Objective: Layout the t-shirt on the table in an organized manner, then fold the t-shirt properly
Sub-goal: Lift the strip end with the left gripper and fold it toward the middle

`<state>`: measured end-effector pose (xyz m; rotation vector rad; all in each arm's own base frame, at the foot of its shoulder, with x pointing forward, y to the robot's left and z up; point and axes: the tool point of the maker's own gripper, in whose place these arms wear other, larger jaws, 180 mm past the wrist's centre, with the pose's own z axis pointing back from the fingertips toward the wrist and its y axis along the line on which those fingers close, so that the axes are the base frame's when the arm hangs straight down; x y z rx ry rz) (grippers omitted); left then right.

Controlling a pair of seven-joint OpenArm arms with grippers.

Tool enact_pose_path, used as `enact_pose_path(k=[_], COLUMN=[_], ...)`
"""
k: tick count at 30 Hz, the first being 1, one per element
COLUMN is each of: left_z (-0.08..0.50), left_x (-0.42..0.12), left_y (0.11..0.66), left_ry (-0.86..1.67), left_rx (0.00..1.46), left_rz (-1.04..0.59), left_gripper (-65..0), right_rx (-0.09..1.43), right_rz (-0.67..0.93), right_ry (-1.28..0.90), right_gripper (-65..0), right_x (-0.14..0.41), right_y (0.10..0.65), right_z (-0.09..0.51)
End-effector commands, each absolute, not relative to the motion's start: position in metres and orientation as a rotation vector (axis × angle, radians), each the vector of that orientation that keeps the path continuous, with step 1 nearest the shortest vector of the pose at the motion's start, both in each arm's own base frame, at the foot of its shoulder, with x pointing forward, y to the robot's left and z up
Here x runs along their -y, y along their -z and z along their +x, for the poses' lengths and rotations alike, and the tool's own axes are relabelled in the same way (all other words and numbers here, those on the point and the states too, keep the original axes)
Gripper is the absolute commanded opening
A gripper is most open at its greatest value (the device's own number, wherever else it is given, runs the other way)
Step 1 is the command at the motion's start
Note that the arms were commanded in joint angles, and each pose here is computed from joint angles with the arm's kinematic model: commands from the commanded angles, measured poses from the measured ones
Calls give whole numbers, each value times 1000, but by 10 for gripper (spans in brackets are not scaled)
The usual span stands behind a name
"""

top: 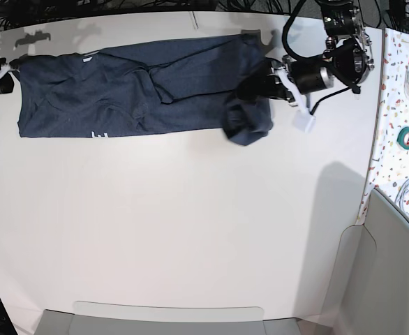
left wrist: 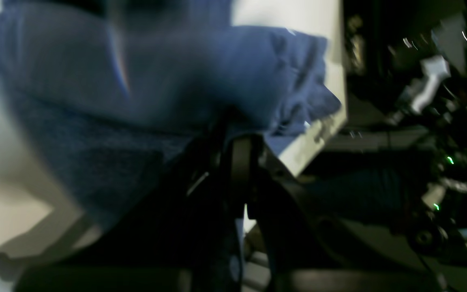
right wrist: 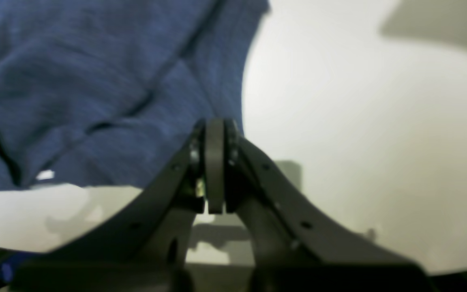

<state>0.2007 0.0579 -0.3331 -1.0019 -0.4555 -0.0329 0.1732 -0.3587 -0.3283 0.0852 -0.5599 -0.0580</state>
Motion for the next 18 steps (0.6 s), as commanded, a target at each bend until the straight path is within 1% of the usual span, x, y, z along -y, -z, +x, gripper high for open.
enact_pose_path(k=[1,7,14,18], left_z=[202,203,207,199], left_x=[-53,-31,-8,11], left_y=[326,320,322,320], left_ry=[53,129,182,225], left_rx=[469,451,403,369], left_rz=[-1026,-1064,-1110,-1147], left_gripper=[-650,-650,-650,-650], right_rx=[574,526,525,524], right_rz=[69,97,103,104], right_ry=[60,116,119,118], right_gripper=[-644,-644,-644,-644], right_x=[367,374,372,372], right_y=[321,339,340,341], right_z=[176,164,163,164])
